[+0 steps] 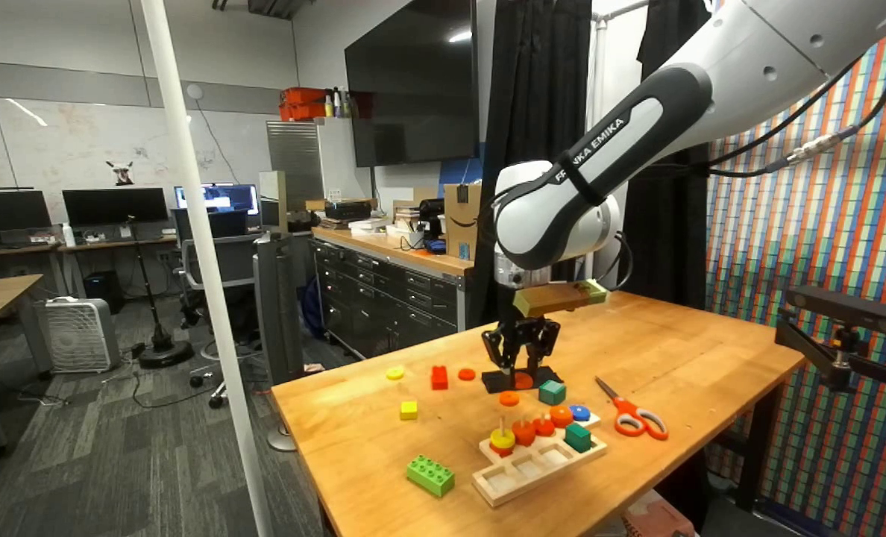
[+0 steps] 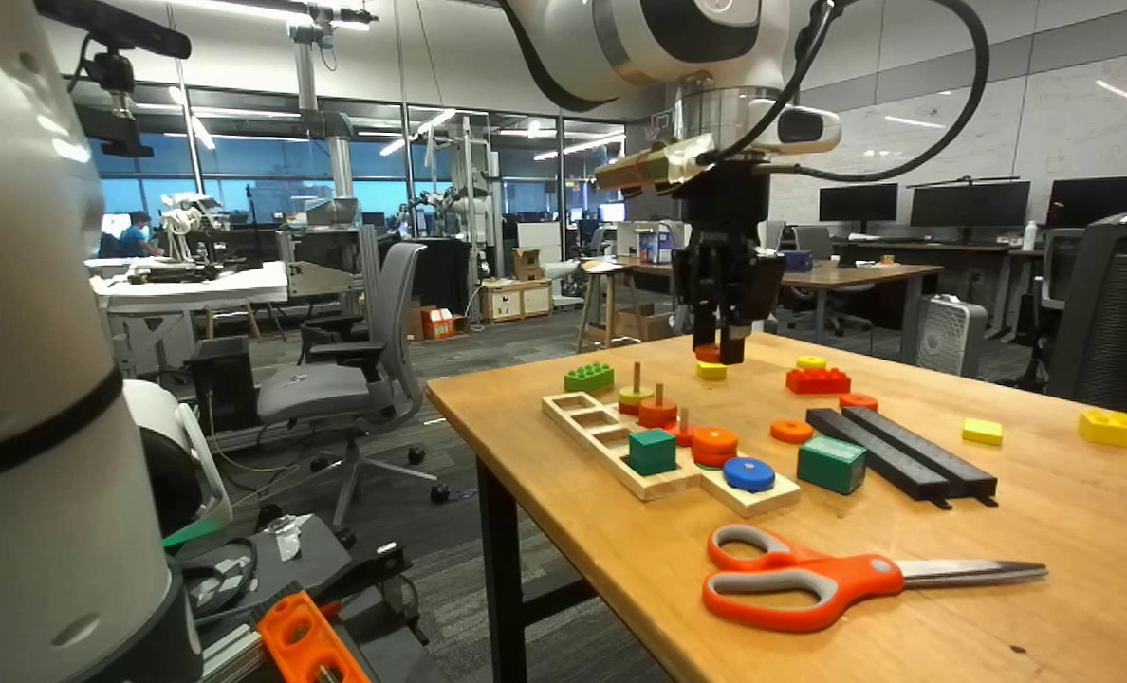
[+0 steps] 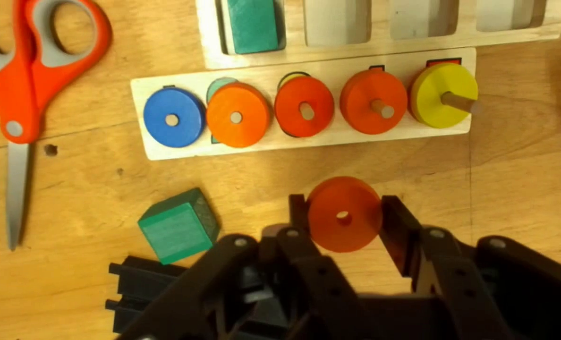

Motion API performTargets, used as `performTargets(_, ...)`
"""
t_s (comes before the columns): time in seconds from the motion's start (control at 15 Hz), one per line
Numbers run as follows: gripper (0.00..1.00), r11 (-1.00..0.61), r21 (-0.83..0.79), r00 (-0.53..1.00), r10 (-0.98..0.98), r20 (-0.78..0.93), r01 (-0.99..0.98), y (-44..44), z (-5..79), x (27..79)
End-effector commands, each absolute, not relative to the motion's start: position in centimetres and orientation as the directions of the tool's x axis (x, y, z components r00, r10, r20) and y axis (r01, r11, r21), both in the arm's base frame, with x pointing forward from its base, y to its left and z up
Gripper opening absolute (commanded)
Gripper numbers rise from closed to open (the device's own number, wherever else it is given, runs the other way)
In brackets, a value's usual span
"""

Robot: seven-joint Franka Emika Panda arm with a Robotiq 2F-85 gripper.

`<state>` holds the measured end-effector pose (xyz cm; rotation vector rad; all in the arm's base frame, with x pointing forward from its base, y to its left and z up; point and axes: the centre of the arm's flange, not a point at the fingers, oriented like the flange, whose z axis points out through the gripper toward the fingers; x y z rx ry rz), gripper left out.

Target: Put the orange circle onto the wooden object.

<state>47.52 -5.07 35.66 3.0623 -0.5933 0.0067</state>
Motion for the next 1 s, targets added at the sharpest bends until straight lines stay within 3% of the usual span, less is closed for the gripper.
performTargets(0.0,0.18,-0.916,0.042,0.917,-0.400,-0.001,-0.399,-5.5,36.3,46.0)
performTargets(0.93,0.18,-0.904,0.045,0.902,-0.427,-0.070,-0.425,-6.3,34.2,44.2)
